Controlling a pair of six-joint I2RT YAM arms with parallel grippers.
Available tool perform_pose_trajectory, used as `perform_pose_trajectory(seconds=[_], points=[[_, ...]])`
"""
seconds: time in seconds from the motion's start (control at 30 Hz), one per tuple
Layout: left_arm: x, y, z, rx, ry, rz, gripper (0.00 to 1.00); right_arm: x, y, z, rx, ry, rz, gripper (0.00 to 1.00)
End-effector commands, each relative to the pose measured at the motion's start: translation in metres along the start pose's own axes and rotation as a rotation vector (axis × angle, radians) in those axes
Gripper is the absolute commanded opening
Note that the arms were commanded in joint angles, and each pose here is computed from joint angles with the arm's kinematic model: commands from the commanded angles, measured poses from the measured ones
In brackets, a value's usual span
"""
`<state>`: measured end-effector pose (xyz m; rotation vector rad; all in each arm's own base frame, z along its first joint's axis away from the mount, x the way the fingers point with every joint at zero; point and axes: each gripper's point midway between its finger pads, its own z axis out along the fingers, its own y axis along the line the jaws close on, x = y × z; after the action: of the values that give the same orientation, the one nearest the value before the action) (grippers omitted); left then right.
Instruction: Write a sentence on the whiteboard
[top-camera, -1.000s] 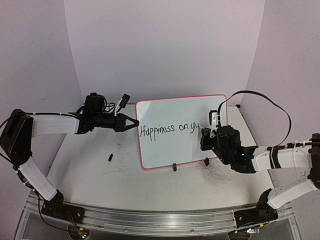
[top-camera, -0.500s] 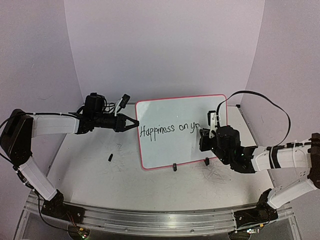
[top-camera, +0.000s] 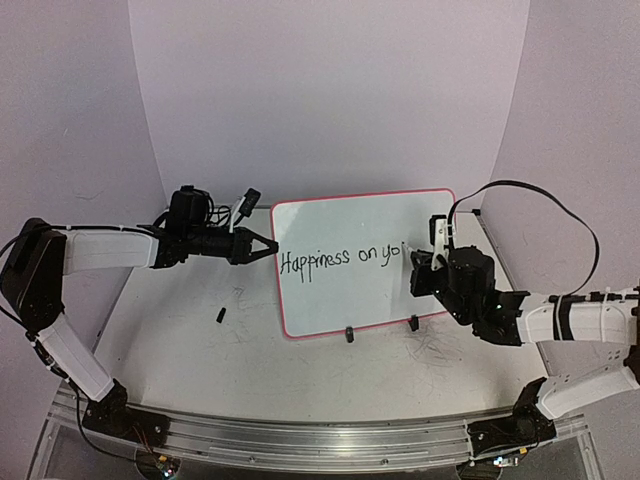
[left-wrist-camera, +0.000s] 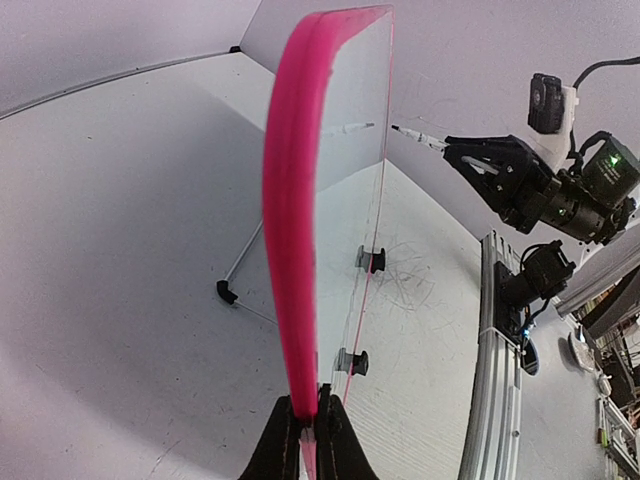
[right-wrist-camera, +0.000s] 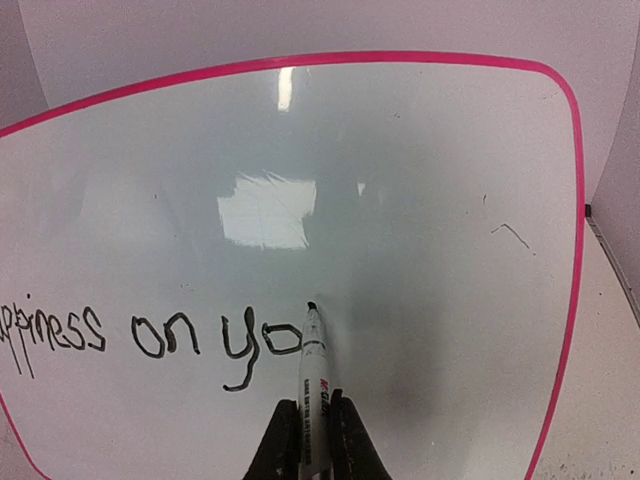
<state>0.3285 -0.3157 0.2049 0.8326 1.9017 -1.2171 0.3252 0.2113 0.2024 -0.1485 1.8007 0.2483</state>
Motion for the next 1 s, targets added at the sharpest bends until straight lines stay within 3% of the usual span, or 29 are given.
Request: perform_pose_trajectory(seconds=[0.0,0.97], points=[[-0.013,-0.028,0.000,0.064,-0.008,0.071,0.00,-0.010,0.001,0.005,0.002,-0.024,0.005,0.00],[-0.014,-0.028,-0.001,0.062,-0.008,0.075,0.00,0.025,-0.008,0.004,0.014,0.074,0.009,0.00]])
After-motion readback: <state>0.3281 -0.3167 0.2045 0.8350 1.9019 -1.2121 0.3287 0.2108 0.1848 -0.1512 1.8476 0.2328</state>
